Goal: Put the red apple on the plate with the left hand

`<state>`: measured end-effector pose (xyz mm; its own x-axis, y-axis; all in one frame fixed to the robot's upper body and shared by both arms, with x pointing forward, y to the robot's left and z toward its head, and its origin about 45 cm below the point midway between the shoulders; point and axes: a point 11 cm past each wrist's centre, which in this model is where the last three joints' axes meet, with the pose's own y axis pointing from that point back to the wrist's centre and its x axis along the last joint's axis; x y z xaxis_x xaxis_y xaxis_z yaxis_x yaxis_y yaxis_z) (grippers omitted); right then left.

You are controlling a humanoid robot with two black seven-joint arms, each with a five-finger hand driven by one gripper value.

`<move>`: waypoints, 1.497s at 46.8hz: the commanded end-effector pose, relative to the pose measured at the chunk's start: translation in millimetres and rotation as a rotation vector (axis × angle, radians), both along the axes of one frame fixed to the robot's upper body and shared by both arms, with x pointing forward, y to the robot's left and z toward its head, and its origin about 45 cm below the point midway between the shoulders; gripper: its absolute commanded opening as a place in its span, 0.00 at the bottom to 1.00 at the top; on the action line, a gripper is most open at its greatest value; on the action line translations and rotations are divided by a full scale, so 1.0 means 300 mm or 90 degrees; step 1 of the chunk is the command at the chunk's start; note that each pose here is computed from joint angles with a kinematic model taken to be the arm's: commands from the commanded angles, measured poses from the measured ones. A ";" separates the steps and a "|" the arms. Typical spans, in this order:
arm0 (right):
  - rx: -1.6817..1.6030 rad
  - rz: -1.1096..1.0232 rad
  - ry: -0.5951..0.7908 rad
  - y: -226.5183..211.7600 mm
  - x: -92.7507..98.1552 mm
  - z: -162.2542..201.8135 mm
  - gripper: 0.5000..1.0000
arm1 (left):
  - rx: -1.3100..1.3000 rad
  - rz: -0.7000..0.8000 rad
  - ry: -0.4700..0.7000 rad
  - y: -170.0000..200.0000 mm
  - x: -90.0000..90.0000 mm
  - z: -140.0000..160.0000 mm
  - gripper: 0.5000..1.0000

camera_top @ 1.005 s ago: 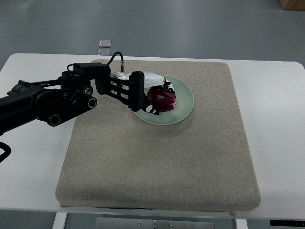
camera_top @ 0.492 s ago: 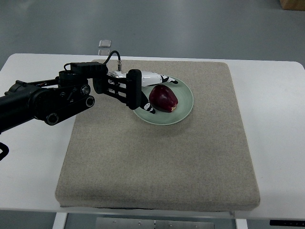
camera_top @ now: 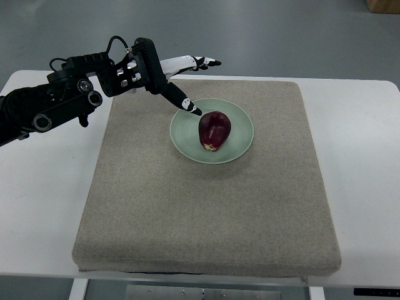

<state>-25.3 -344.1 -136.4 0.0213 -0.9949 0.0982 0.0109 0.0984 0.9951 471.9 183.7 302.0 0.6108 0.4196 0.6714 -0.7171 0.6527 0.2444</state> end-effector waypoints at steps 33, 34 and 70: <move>0.000 0.000 0.000 0.000 0.000 0.000 0.86 | -0.579 0.242 0.290 0.422 0.051 0.051 1.00; 0.000 0.000 0.000 0.000 0.000 0.000 0.86 | -0.593 0.241 0.301 0.429 0.050 0.046 1.00; 0.002 -0.004 0.000 0.001 0.000 0.000 0.86 | -0.757 0.266 0.469 0.513 0.013 -0.029 1.00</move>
